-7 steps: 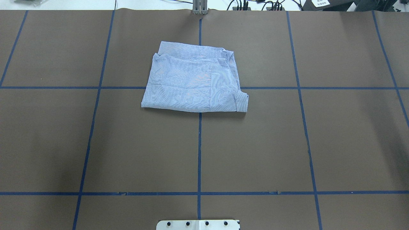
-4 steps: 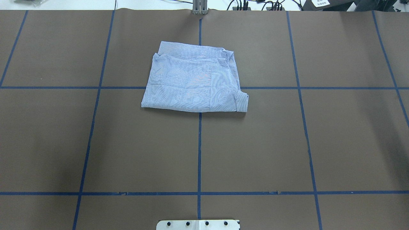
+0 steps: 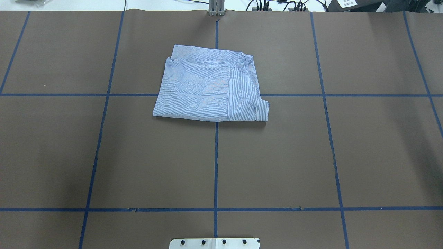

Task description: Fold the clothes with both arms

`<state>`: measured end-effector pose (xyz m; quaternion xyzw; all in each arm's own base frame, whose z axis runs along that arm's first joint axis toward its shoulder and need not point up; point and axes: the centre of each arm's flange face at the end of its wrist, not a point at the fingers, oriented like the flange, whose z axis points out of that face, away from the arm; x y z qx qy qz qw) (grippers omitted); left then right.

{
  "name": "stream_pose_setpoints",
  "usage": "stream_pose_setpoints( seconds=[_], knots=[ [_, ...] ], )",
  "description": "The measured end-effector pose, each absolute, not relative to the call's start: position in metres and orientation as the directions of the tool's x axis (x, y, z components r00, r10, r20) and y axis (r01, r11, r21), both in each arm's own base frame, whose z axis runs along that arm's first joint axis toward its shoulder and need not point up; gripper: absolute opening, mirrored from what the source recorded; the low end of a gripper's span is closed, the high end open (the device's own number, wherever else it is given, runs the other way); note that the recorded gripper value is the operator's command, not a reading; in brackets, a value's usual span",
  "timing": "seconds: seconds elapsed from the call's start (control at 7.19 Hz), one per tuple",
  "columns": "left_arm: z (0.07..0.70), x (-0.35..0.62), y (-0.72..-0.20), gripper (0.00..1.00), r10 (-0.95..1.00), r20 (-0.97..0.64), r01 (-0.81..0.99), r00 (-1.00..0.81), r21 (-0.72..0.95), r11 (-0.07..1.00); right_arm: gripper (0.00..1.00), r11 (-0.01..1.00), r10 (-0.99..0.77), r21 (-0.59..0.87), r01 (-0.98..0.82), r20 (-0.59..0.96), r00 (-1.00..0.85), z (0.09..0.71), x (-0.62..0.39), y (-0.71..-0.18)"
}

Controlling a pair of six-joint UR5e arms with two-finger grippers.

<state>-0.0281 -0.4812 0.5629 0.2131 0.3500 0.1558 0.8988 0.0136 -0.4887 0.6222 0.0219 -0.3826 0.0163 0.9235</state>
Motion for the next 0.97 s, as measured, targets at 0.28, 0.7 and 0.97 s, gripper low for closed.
stream_pose_setpoints(
  seconds=[0.28,0.7,0.97],
  knots=[
    [0.5617,-0.0284,-0.4813,1.00,0.432,-0.560,-0.130,0.707,0.498,0.857,1.00,0.998,0.012,0.031,-0.047,0.708,0.706,0.6205,0.0131,-0.4896],
    [0.5597,-0.0285,-0.4813,1.00,0.435,-0.558,-0.129,0.706,0.502,0.855,1.00,0.998,0.006,0.039,-0.048,0.711,0.703,0.6151,0.0122,-0.4932],
    [0.5573,-0.0285,-0.4811,1.00,0.438,-0.557,-0.129,0.706,0.506,0.853,1.00,0.998,0.004,0.042,-0.048,0.712,0.702,0.6134,0.0118,-0.4955]
  ],
)
